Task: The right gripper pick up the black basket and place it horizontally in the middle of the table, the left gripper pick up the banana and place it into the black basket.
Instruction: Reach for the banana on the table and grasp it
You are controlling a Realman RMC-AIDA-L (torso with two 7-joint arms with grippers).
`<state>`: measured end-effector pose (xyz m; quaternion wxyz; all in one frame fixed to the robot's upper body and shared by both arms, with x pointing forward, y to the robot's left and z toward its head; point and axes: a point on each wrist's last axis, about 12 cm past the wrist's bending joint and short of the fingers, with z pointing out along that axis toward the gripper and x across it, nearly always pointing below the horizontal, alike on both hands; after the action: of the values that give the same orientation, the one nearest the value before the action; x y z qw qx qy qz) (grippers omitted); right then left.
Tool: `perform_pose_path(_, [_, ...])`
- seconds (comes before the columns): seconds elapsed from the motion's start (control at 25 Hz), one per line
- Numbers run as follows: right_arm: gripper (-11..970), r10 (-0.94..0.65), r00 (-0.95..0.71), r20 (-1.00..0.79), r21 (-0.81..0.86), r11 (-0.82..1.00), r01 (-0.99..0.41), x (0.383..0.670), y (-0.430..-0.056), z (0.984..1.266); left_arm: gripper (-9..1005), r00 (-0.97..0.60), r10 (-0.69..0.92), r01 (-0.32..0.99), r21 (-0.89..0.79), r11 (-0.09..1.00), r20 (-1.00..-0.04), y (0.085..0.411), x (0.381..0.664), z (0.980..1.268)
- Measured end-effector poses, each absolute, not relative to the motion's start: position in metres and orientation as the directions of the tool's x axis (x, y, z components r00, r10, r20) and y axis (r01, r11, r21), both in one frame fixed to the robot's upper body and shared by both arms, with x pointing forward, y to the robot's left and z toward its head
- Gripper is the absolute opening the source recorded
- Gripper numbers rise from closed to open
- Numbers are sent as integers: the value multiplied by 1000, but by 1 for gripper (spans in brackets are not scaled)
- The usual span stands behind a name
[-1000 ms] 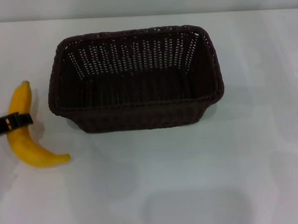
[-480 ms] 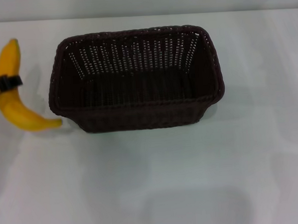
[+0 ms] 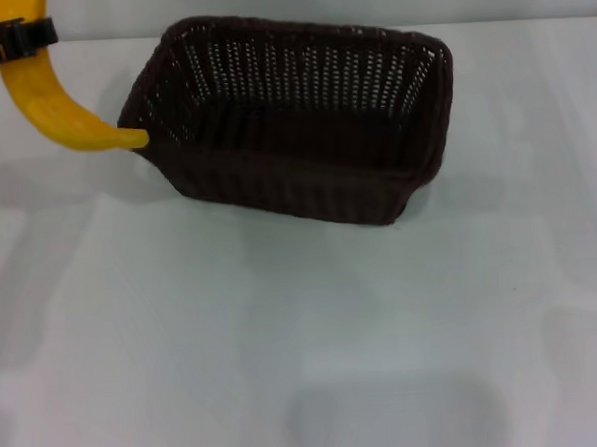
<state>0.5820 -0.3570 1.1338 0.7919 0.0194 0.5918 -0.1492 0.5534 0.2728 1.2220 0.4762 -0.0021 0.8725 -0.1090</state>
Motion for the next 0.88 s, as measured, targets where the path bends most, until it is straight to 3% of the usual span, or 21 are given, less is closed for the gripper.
perform_pose_path(0.88, [722,-215,279,-936,-140,954,263,577,-356,1136,514,-535,-78,119,-166,979,-842,271,551,1226])
